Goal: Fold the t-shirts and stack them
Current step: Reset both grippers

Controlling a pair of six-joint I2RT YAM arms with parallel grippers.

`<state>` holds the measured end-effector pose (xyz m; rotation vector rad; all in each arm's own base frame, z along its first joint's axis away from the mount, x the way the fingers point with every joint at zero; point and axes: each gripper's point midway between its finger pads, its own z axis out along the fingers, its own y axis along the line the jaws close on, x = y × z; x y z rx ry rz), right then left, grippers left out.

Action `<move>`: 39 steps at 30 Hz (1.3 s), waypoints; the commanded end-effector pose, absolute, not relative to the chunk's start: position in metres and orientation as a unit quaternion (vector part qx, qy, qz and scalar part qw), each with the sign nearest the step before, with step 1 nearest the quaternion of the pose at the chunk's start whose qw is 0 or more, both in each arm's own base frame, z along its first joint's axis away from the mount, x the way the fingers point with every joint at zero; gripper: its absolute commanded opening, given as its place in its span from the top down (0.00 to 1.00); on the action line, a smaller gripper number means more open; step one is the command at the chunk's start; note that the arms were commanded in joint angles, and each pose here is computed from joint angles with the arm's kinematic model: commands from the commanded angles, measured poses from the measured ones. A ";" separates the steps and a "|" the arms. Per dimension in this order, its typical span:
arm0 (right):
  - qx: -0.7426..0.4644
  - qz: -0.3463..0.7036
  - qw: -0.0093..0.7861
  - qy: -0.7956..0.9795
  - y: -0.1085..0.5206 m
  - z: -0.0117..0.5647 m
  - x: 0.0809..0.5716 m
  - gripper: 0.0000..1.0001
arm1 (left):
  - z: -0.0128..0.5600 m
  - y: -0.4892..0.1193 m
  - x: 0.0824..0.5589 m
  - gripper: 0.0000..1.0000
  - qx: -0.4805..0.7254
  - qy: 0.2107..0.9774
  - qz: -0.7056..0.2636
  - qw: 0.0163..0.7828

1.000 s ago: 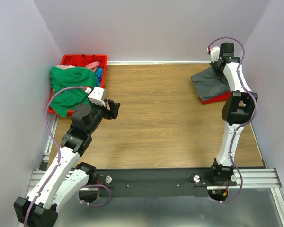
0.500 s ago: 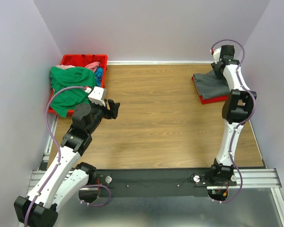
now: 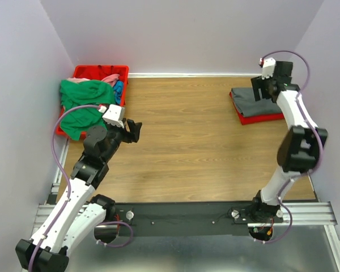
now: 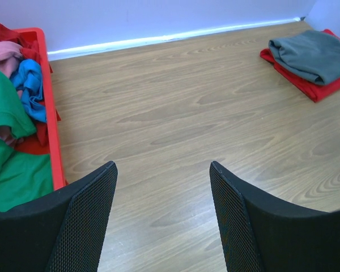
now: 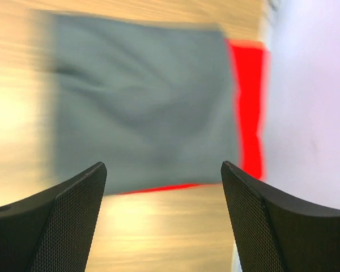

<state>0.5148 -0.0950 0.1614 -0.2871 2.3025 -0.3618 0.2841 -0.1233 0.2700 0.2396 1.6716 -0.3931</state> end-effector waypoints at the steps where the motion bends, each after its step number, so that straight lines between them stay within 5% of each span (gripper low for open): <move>1: -0.205 0.057 0.457 0.864 -0.009 0.195 0.477 0.12 | 0.283 -0.115 0.283 0.26 0.096 0.723 -0.158 0.666; 8: -0.195 0.152 0.459 0.853 0.026 0.202 0.434 0.15 | 0.289 -0.116 0.280 0.25 0.098 0.715 -0.164 0.672; 12: -0.167 0.178 0.435 0.867 0.028 0.183 0.450 0.49 | 0.289 -0.116 0.279 0.25 0.099 0.715 -0.165 0.672; 13: -0.161 0.174 0.433 0.870 0.026 0.181 0.455 0.66 | 0.289 -0.115 0.279 0.25 0.097 0.715 -0.164 0.673; 16: -0.136 0.156 0.420 0.883 0.015 0.165 0.476 0.78 | 0.291 -0.114 0.277 0.25 0.094 0.713 -0.164 0.676; 23: -0.118 0.094 0.390 0.909 -0.013 0.123 0.504 0.84 | 0.287 -0.113 0.280 0.25 0.092 0.718 -0.159 0.671; 39: -0.116 0.096 0.307 0.940 -0.016 0.046 0.462 0.86 | 0.284 -0.115 0.281 0.25 0.096 0.722 -0.160 0.667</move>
